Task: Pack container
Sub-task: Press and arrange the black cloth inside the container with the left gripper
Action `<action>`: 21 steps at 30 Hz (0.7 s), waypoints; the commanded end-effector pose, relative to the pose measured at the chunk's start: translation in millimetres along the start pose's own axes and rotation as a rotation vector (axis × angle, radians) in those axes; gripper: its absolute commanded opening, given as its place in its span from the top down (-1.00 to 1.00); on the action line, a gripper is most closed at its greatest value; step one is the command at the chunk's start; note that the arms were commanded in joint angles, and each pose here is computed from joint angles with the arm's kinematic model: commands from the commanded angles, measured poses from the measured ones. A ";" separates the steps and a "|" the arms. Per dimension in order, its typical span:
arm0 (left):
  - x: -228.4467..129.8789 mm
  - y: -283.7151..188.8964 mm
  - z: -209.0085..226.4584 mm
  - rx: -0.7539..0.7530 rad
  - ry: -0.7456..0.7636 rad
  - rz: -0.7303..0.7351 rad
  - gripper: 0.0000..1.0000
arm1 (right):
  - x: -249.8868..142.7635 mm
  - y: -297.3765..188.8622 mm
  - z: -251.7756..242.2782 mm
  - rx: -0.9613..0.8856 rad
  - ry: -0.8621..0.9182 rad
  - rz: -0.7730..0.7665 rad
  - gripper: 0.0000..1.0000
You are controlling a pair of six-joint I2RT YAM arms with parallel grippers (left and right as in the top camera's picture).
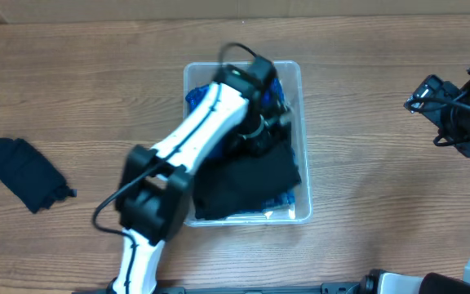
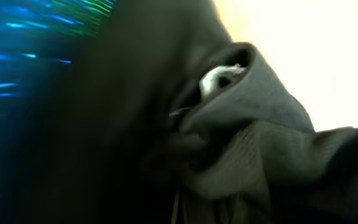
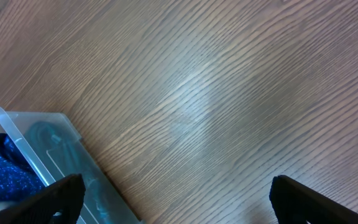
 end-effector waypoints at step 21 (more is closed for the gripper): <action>-8.8 -24.0 -36.0 -0.302 0.258 0.069 0.92 | 0.5 -1.6 -0.1 0.008 -0.003 -0.003 -1.00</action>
Point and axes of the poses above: each gripper's point midway between its finger pads, its own y axis out along the fingers, its own z axis along the line the jaws close on, x = y × z, the point moved 10 cm from there along -y, back along the fingers, and after that the axes turned 13 degrees about y, right-handed, at the moved point
